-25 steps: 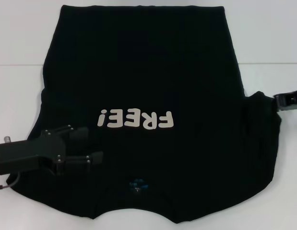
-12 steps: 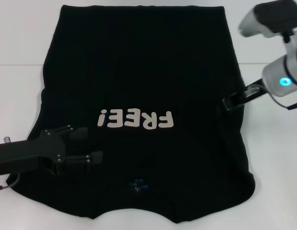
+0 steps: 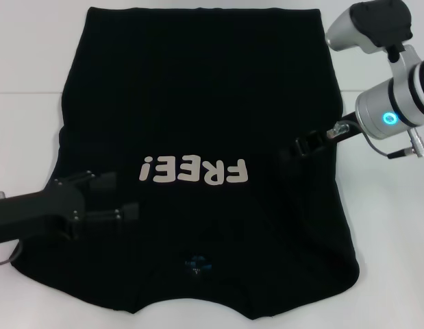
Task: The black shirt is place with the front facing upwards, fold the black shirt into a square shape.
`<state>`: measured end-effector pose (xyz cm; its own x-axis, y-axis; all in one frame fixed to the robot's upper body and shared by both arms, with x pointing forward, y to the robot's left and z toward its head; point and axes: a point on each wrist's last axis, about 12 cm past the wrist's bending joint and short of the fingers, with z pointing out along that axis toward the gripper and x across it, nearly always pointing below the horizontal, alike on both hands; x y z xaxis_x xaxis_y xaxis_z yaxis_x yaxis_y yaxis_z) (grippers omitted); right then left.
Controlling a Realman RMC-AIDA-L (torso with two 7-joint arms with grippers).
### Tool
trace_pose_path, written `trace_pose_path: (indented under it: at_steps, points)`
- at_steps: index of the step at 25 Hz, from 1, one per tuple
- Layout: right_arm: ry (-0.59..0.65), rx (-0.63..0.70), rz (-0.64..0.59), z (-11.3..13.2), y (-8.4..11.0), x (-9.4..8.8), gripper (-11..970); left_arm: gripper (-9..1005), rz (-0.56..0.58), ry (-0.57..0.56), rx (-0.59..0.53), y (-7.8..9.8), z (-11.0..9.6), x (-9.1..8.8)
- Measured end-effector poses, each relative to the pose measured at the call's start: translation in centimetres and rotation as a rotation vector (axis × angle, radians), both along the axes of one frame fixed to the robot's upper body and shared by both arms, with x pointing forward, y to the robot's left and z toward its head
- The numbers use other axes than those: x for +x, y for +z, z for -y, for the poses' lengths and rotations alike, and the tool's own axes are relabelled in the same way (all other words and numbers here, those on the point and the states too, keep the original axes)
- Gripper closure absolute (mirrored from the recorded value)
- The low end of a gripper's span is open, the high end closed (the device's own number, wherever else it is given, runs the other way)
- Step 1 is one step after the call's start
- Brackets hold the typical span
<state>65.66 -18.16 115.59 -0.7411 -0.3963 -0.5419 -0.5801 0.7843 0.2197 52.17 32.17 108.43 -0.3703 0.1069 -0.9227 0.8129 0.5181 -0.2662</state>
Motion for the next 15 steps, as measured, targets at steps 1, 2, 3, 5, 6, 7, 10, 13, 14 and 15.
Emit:
trace_pose_path:
  at_steps: [1,2,3,5,6,7,10,13,14,15]
  points:
    - [0.009,0.034,0.003,0.2,-0.1,-0.2,901,63,0.001,0.013,-0.010,0.1,-0.2,0.0]
    - [0.016,0.083,0.009,0.6,-0.2,-0.4,887,63,-0.003,0.028,-0.023,0.2,-0.4,0.0]
    - [0.024,0.136,0.014,1.0,-0.2,-0.6,873,62,-0.019,0.059,-0.046,0.3,-0.7,0.0]
    - [0.032,0.238,0.032,2.2,-0.3,-1.1,825,62,-0.054,0.089,-0.072,0.5,-1.2,0.1]
    - [0.031,0.287,0.044,3.0,-0.5,-1.4,791,62,-0.090,0.109,-0.088,0.7,-1.6,0.2]
    - [0.028,0.329,0.054,3.8,-0.7,-1.7,757,62,-0.129,0.127,-0.103,0.9,-2.1,0.3]
    - [0.044,0.435,0.129,6.7,-1.7,-3.3,654,62,-0.231,0.156,-0.130,1.6,-3.2,0.5]
    - [0.088,0.490,0.239,9.0,-3.1,-5.4,506,62,-0.376,0.191,-0.144,2.3,-4.6,0.6]
    - [0.106,0.498,0.282,9.6,-3.7,-6.3,456,62,-0.434,0.203,-0.137,2.7,-5.1,0.7]
    - [0.125,0.503,0.325,10.0,-4.3,-7.1,407,62,-0.484,0.214,-0.130,3.0,-5.5,0.8]
